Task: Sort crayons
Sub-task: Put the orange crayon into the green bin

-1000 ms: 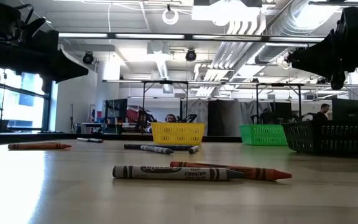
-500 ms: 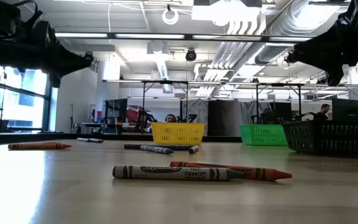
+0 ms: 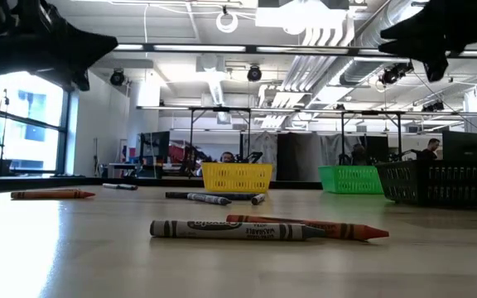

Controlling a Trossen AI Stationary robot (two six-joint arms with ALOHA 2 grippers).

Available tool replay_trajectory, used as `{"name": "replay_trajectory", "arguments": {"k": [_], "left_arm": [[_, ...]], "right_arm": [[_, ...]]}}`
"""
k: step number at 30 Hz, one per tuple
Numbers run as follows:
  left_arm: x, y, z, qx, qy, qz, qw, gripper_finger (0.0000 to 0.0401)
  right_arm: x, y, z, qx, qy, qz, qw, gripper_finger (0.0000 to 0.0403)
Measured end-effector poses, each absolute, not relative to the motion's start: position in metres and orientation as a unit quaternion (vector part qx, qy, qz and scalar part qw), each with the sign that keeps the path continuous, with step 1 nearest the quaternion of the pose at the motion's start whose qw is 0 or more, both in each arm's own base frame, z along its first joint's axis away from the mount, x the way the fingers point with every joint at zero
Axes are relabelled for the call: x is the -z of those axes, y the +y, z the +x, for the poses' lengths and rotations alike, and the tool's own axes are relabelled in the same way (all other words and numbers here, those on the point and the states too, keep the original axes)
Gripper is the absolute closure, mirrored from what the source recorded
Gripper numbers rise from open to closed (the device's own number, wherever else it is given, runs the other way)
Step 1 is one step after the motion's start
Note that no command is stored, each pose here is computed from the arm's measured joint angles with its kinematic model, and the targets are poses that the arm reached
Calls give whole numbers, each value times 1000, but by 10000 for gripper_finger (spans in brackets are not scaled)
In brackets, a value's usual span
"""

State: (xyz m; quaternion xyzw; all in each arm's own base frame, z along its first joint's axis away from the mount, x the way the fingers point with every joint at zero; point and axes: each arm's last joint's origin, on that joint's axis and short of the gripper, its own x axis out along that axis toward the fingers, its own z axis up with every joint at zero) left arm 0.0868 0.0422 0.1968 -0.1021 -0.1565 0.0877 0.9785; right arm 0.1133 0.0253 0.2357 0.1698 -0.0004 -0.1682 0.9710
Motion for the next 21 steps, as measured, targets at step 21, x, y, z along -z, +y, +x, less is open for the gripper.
{"name": "replay_trajectory", "arguments": {"k": [21], "left_arm": [[-237, 18, 90, 21, -182, -84, 979, 392]], "right_arm": [[-322, 66, 201, 262, 383, 196, 864, 293]]}}
